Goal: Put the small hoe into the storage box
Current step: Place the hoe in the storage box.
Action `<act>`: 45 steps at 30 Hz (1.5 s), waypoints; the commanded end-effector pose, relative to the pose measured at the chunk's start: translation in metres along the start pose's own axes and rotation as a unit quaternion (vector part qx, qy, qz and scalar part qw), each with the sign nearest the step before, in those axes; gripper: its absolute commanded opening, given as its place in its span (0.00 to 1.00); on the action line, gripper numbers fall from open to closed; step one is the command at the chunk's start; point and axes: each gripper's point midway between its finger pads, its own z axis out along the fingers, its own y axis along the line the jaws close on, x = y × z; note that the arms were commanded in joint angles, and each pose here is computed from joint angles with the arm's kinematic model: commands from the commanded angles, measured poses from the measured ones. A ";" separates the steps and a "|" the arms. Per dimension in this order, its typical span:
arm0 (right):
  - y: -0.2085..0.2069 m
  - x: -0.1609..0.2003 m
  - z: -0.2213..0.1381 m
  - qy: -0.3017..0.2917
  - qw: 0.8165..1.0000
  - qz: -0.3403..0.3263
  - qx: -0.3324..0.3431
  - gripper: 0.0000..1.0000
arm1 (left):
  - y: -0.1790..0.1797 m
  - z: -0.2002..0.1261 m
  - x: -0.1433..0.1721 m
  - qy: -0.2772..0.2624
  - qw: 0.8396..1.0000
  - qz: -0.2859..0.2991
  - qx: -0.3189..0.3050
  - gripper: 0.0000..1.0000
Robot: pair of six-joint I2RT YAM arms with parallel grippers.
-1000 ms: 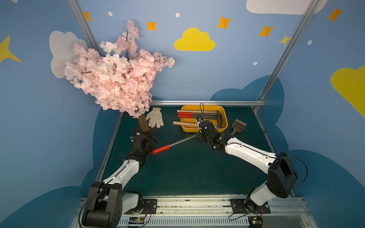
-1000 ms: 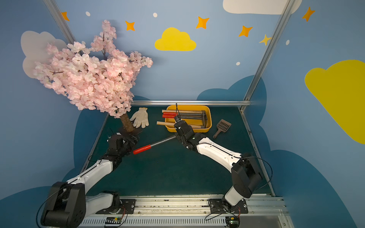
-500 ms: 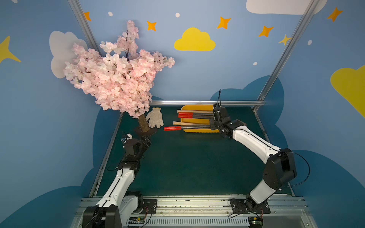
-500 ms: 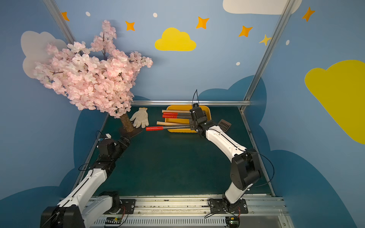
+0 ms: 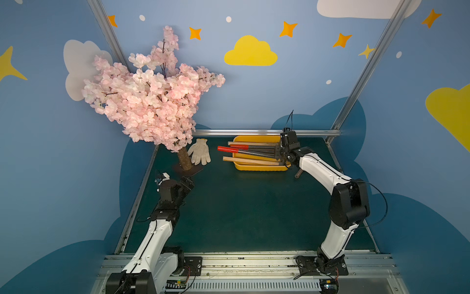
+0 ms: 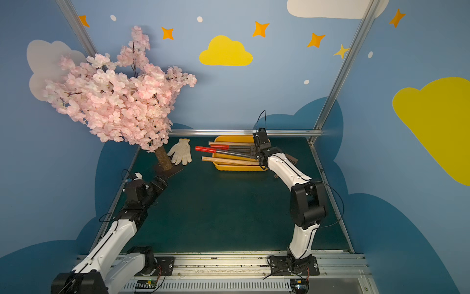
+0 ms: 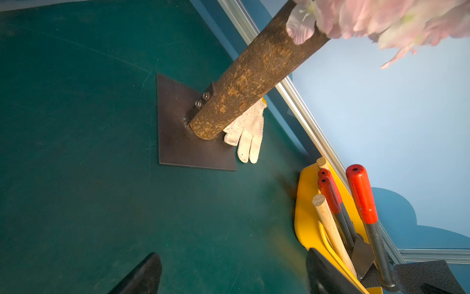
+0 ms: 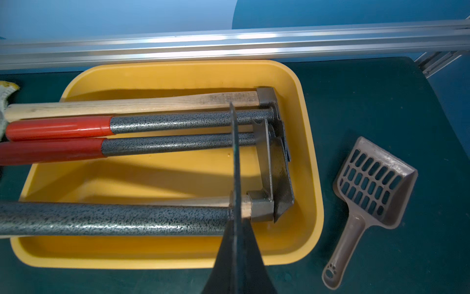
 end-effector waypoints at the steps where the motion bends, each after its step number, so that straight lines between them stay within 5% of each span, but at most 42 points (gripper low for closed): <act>1: 0.013 -0.043 0.003 -0.063 0.997 0.024 -0.047 0.00 | -0.001 -0.005 -0.002 0.003 1.000 0.013 -0.002 0.89; 27: -0.007 -0.017 0.063 -0.017 0.997 -0.063 -0.045 0.00 | 0.003 -0.010 -0.011 -0.005 1.000 0.013 -0.010 0.89; 45: -0.019 0.001 0.074 0.001 0.997 -0.079 -0.013 0.03 | 0.006 -0.010 -0.010 -0.005 1.000 0.014 -0.014 0.89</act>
